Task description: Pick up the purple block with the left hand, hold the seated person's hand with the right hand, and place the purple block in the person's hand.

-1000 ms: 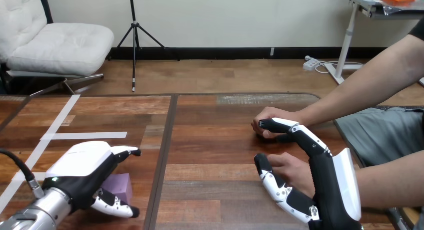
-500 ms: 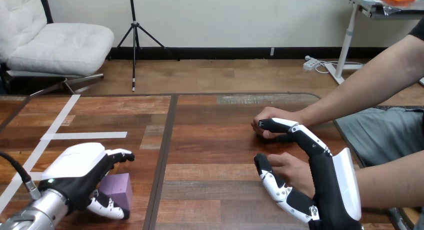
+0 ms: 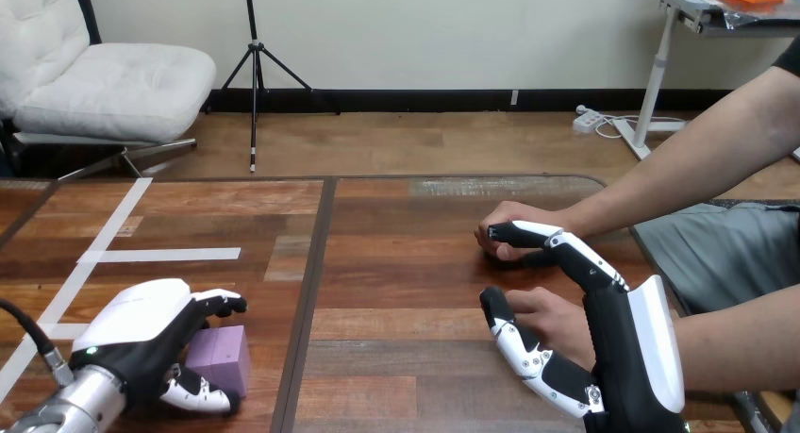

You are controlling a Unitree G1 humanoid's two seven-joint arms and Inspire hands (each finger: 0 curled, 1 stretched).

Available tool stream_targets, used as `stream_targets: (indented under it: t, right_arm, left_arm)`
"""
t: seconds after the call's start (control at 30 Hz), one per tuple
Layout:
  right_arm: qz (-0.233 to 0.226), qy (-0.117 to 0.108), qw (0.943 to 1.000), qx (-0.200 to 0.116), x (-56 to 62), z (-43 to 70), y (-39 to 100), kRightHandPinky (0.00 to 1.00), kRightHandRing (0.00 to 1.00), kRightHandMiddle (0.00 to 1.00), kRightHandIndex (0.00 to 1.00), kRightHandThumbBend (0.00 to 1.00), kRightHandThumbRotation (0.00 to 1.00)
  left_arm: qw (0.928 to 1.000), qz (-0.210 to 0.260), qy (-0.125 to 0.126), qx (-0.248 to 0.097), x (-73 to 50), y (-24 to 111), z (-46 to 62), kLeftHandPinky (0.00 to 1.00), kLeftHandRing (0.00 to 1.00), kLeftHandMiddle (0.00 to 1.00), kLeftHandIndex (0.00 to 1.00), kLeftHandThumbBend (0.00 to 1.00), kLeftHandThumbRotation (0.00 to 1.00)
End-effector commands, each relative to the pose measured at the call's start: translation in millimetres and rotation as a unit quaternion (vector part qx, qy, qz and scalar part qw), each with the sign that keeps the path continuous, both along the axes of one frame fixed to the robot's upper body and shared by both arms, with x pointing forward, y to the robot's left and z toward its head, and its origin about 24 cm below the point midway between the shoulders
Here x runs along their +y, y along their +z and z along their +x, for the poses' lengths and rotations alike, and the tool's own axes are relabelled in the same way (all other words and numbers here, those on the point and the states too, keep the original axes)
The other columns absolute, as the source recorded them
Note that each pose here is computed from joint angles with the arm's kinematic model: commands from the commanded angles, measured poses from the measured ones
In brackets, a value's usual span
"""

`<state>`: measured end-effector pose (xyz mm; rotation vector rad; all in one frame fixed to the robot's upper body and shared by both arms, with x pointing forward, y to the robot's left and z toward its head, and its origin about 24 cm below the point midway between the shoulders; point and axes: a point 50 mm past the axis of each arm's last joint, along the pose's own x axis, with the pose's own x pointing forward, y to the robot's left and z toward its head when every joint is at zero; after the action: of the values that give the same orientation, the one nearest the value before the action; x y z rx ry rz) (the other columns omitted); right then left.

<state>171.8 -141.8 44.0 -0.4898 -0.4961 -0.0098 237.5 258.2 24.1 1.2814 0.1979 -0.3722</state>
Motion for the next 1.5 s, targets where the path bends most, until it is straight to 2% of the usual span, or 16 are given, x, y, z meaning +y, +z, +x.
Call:
stream_targets:
  t: [0.0, 0.3, 0.8, 1.07, 1.47]
  right_arm:
    - [-0.007, 0.003, 0.9993, -0.036, -1.3, 5.4, 15.8, 0.65, 0.73, 0.72, 0.69, 0.33, 0.27]
    - [-0.010, 0.005, 0.9994, -0.034, -2.2, 4.7, 16.2, 0.66, 0.73, 0.72, 0.69, 0.32, 0.30]
    - [-0.015, 0.003, 0.9992, -0.037, -3.5, 4.8, 17.1, 0.66, 0.73, 0.72, 0.69, 0.32, 0.32]
    - [-0.020, 0.002, 0.9991, -0.036, -3.7, 4.6, 16.3, 0.66, 0.72, 0.71, 0.69, 0.32, 0.33]
    - [-0.020, 0.006, 0.9993, -0.032, -3.2, 3.9, 16.9, 0.67, 0.72, 0.72, 0.69, 0.31, 0.33]
  left_arm:
    - [0.9995, -0.016, 0.001, -0.029, -3.4, 5.7, 14.3, 0.66, 0.77, 0.82, 0.81, 0.63, 0.08]
    - [0.9995, -0.020, 0.007, -0.024, 0.6, -0.9, 12.6, 0.67, 0.76, 0.81, 0.81, 0.60, 0.07]
    - [0.9987, -0.031, 0.014, -0.038, 3.7, -5.9, 8.9, 0.67, 0.76, 0.81, 0.81, 0.58, 0.06]
    - [0.9966, -0.045, 0.025, -0.065, 3.7, -7.6, 8.5, 0.63, 0.72, 0.77, 0.78, 0.59, 0.01]
    - [0.9930, -0.065, 0.037, -0.091, -0.3, -9.7, 9.2, 0.56, 0.65, 0.71, 0.73, 0.62, 0.00]
